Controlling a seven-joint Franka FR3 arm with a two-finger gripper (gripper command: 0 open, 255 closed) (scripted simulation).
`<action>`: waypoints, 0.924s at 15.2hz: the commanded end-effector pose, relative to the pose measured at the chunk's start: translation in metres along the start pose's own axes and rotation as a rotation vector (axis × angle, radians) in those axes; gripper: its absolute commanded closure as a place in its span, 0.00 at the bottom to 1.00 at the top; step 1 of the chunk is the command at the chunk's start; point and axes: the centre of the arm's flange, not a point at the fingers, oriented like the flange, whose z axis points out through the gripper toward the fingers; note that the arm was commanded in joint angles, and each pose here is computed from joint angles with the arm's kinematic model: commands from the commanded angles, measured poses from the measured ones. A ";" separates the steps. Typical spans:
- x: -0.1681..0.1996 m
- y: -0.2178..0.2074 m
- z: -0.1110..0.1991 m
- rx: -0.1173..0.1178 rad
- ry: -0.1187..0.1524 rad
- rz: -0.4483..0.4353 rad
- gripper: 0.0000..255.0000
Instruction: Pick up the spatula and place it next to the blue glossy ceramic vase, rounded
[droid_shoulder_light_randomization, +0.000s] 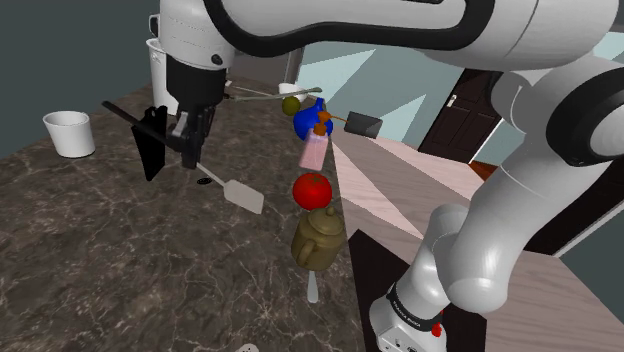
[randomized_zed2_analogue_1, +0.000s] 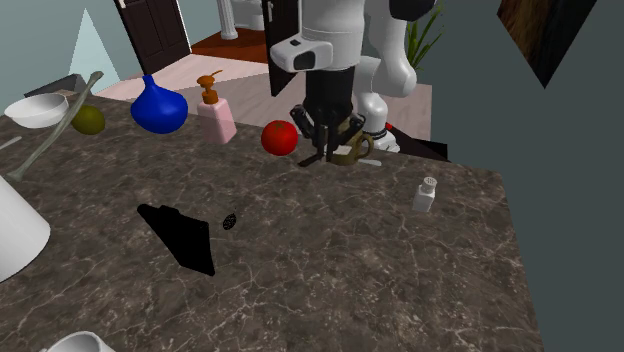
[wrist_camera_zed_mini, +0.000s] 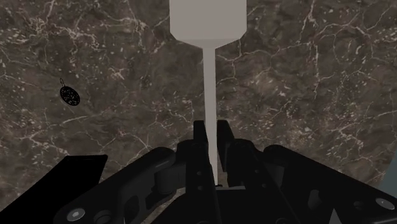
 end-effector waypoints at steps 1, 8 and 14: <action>0.000 0.000 -0.010 0.000 0.000 0.000 1.00; -0.005 0.026 -0.035 0.000 0.000 0.000 1.00; -0.028 0.102 -0.036 0.000 0.000 0.000 1.00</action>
